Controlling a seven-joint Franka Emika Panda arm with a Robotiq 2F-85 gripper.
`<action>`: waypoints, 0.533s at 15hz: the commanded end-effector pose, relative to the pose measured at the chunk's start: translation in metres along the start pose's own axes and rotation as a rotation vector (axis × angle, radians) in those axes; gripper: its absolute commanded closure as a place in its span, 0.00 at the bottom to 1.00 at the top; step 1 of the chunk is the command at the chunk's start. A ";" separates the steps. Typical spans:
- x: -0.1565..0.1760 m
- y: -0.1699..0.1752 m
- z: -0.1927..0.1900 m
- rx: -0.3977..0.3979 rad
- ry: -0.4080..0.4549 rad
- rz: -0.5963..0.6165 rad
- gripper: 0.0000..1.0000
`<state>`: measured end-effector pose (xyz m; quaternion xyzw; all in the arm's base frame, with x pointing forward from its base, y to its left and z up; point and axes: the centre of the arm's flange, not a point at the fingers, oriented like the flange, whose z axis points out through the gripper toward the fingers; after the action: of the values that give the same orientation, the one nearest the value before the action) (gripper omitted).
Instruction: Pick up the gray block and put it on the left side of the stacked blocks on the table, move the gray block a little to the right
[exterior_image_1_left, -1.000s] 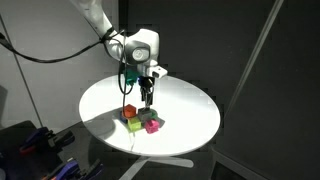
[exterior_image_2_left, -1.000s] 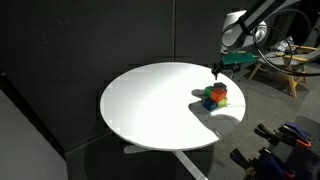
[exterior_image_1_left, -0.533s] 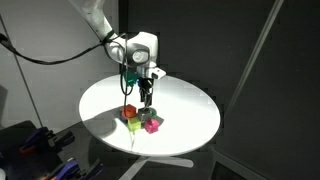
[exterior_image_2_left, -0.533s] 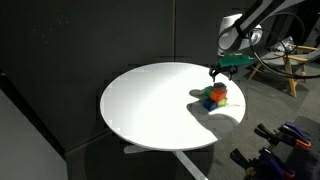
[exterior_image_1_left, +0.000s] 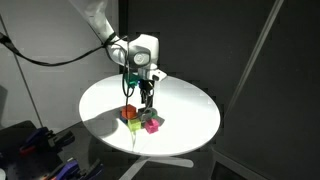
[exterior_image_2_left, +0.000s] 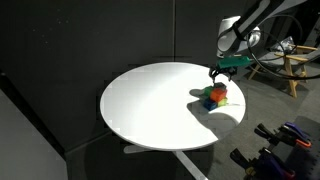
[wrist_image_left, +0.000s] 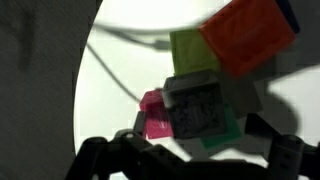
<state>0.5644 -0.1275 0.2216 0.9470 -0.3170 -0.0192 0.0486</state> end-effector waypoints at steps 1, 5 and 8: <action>0.008 -0.002 0.002 -0.010 0.020 -0.005 0.00; 0.008 -0.003 0.004 -0.015 0.020 -0.005 0.00; 0.007 -0.004 0.006 -0.019 0.020 -0.006 0.00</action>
<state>0.5661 -0.1289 0.2154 0.9467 -0.3171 -0.0220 0.0515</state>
